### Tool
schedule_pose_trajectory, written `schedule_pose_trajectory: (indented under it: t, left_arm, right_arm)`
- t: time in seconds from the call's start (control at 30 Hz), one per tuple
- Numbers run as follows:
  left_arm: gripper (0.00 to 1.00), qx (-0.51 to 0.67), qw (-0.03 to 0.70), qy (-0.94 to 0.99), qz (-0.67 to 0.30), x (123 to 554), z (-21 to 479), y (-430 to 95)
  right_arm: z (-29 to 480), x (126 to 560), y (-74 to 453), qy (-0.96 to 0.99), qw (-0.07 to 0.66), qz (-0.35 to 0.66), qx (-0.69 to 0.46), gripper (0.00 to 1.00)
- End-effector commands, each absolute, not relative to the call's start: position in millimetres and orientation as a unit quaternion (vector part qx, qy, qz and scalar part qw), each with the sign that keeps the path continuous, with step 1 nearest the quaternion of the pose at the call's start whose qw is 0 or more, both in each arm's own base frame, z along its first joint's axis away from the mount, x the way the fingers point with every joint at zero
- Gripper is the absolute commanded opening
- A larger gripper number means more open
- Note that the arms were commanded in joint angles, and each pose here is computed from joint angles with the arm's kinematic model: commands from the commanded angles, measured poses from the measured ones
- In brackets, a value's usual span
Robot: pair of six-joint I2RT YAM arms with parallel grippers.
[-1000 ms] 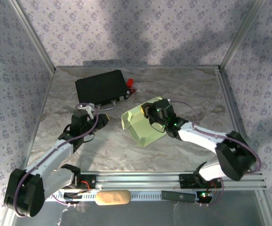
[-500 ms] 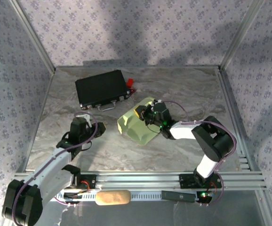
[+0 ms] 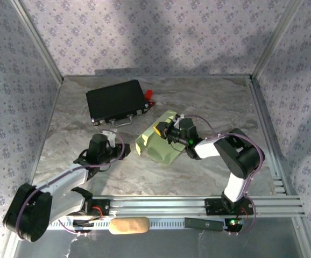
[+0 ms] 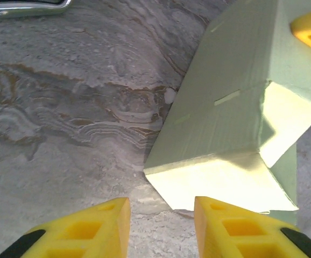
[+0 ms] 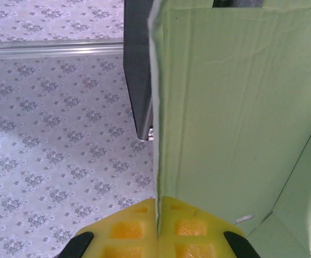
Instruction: Fold the paper box
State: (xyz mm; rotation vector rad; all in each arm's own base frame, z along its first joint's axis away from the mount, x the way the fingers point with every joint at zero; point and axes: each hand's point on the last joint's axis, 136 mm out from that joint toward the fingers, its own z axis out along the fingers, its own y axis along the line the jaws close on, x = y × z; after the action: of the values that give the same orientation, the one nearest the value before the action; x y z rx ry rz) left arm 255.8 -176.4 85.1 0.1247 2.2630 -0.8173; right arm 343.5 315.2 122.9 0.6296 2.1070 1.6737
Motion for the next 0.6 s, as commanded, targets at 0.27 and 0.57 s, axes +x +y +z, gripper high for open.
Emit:
schedule_pose_trajectory:
  t: [0.27, 0.57]
  left_arm:
    - [0.41, 0.19, 0.426, 0.824, -0.322, 257, 103, -210]
    - [0.4, 0.233, 0.419, 0.818, -0.317, 259, 94, -227]
  right_arm:
    - [127, 351, 326, 0.751, 0.171, 0.602, 0.211, 0.0]
    - [135, 355, 329, 0.745, 0.169, 0.61, 0.212, 0.0]
